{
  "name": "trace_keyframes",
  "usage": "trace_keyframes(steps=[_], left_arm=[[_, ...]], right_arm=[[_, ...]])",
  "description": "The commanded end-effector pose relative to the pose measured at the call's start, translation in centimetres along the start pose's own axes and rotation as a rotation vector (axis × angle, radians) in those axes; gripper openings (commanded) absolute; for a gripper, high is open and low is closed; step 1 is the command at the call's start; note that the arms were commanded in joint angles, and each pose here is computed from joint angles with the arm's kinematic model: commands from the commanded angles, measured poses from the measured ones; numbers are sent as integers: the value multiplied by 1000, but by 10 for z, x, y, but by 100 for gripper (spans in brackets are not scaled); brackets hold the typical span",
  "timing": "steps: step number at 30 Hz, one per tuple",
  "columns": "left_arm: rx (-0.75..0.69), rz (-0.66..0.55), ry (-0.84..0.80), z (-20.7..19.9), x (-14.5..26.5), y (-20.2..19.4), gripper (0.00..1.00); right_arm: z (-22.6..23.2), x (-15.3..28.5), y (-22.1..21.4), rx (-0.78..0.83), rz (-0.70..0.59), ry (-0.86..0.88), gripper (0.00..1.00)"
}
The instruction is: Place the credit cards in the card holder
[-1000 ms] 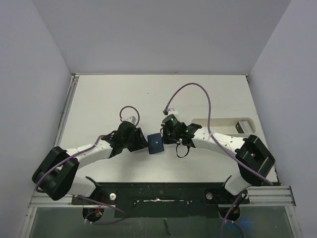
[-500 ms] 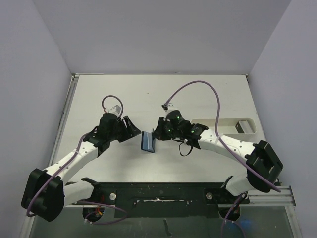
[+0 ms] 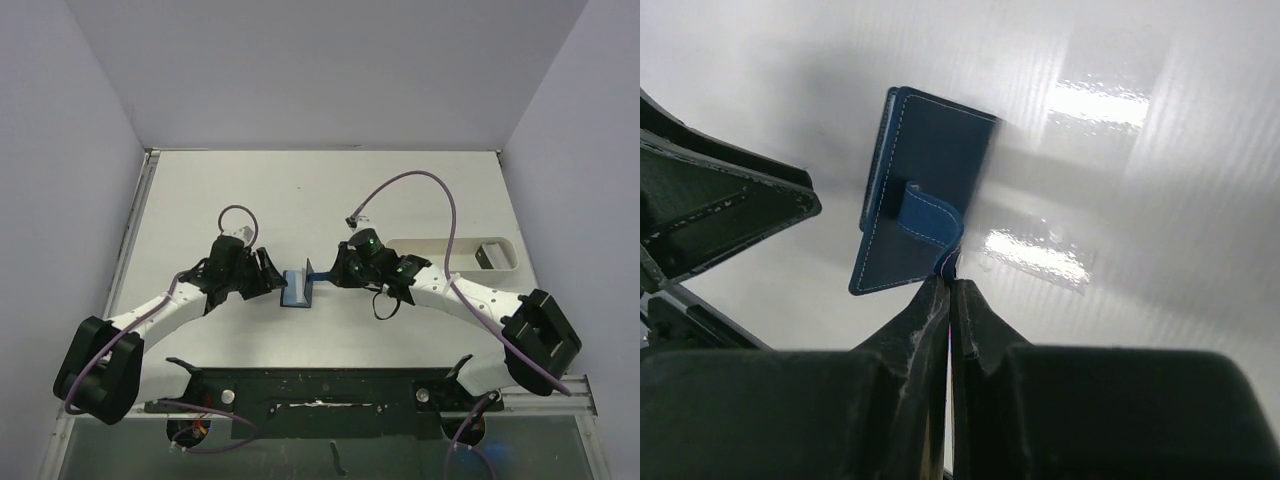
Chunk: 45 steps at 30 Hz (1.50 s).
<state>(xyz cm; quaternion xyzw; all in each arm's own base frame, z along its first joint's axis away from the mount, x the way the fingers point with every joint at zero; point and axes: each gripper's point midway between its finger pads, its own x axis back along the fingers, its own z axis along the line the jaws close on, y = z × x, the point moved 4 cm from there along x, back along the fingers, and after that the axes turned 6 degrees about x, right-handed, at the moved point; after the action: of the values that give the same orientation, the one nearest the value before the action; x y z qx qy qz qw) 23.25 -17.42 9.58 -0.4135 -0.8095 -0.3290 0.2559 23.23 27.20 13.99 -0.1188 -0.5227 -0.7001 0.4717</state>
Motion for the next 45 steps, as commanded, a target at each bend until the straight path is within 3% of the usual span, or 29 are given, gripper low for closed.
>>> trace_keyframes(steps=[1,13,22,24,28,30,37,45], left_arm=[[-41,-24,-37,-4,-8,7,52],[-22,35,-46,-1,-29,1,48],[15,84,-166,-13,-36,-7,41],[23,92,-188,-15,-37,-7,35],[35,102,-234,-24,-35,-7,9],[40,100,-245,-28,-32,-5,0],[14,58,-237,-39,-16,0,0],[-57,70,-153,-44,-13,-5,0]], right_arm=[[-16,13,4,-11,-49,-48,0],[-40,13,-8,14,-12,-142,0],[-48,11,-16,28,3,-163,0],[-50,11,-17,28,4,-171,0],[-48,13,-16,30,9,-168,0],[-44,17,-10,25,9,-165,6],[0,40,19,21,-39,21,34],[26,22,28,13,-49,135,41]])
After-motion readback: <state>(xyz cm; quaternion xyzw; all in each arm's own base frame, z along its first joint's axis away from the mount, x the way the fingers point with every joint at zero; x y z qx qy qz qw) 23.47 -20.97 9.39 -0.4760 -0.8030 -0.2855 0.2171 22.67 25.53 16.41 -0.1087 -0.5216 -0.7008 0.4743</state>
